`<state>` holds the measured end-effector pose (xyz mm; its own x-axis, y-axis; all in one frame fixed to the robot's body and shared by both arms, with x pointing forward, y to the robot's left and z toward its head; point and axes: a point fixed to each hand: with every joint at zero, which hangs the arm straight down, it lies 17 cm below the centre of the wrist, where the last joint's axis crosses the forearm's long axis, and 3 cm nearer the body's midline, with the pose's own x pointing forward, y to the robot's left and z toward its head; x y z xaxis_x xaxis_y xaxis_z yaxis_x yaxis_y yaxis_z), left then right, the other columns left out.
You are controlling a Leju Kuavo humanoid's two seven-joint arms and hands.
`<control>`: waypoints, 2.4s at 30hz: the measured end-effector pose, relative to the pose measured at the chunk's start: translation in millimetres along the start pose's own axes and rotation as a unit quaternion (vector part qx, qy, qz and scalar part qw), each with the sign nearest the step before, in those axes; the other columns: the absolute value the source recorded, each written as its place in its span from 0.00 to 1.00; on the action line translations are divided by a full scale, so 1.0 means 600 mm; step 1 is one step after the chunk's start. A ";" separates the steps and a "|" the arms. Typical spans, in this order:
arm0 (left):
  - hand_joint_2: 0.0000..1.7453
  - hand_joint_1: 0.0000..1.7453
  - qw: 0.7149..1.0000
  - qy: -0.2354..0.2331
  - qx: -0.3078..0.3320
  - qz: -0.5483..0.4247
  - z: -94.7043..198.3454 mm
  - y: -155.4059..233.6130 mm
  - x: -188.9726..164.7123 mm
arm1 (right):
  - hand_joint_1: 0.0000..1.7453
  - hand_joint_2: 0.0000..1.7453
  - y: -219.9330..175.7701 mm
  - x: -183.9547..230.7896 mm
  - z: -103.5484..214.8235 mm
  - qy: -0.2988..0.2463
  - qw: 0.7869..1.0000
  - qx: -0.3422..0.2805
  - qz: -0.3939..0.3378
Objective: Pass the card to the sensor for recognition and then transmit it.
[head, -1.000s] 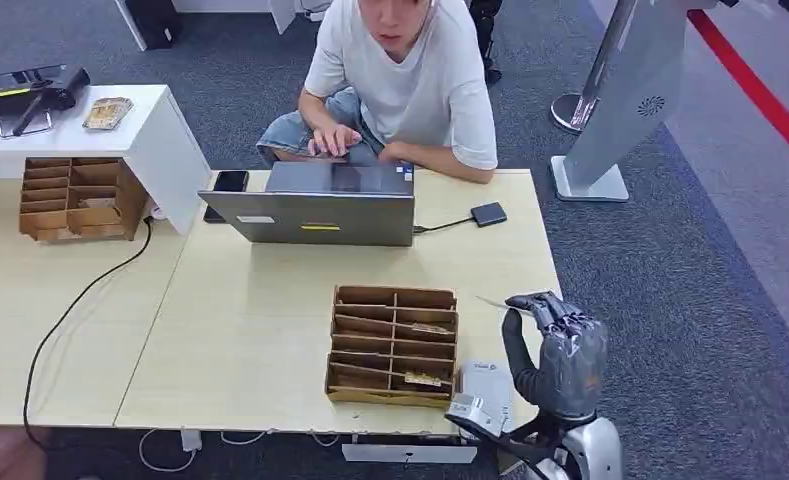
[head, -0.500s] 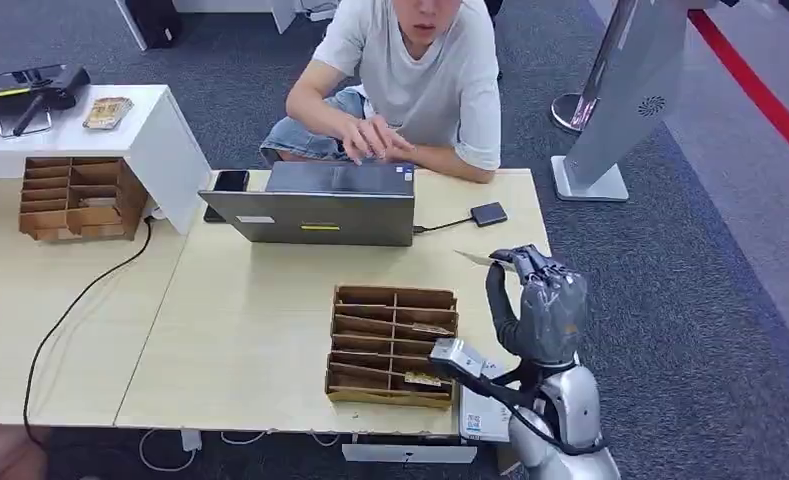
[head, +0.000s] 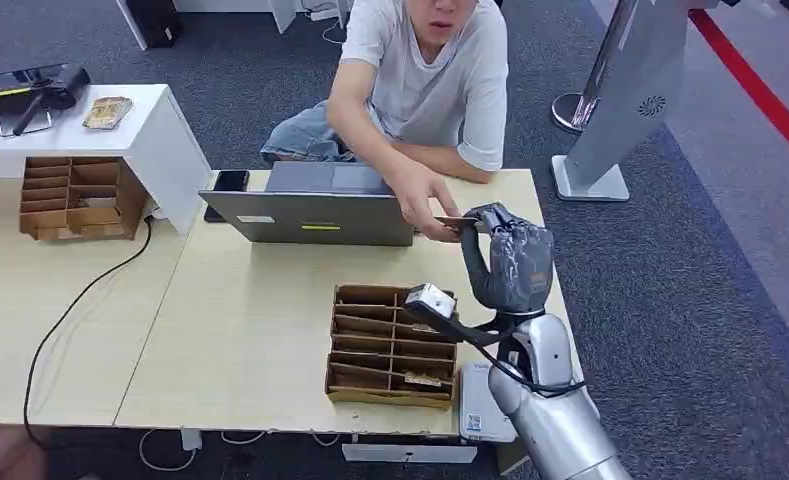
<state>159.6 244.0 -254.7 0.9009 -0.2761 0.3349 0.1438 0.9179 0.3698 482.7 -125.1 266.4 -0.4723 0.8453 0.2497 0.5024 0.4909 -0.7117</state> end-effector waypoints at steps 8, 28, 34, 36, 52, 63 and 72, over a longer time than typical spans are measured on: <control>0.00 0.00 1.000 -0.003 0.000 -0.003 -0.001 0.000 0.008 | 1.00 1.00 0.026 0.005 -0.016 -0.002 1.000 0.018 -0.010; 0.00 0.00 1.000 -0.004 0.000 -0.003 -0.001 0.000 0.009 | 0.00 1.00 0.048 0.030 -0.011 -0.012 0.999 0.034 -0.027; 0.00 0.00 1.000 -0.004 0.001 0.000 -0.001 0.001 0.008 | 0.00 1.00 0.055 0.036 0.004 -0.012 0.999 0.039 -0.032; 0.00 0.00 1.000 -0.004 0.002 0.001 -0.001 0.002 0.008 | 0.00 1.00 0.058 0.041 0.015 -0.013 0.998 0.042 -0.037; 0.00 0.00 0.999 0.007 0.009 0.030 0.000 0.009 -0.021 | 0.00 1.00 0.055 0.119 0.114 -0.050 0.984 0.078 -0.154; 0.00 0.00 0.999 0.014 0.013 0.041 0.000 0.014 -0.035 | 0.00 1.00 0.075 0.121 0.158 -0.071 0.974 0.138 -0.167; 0.00 0.00 0.999 0.015 0.014 0.042 -0.001 0.015 -0.036 | 0.00 1.00 0.095 0.101 0.175 -0.070 0.978 0.162 -0.115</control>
<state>141.6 258.4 -258.9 0.9214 -0.1898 0.3392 0.0568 0.9290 0.3658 406.7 -68.0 171.8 -0.6520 0.6722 0.3508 0.1264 0.5525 -0.8239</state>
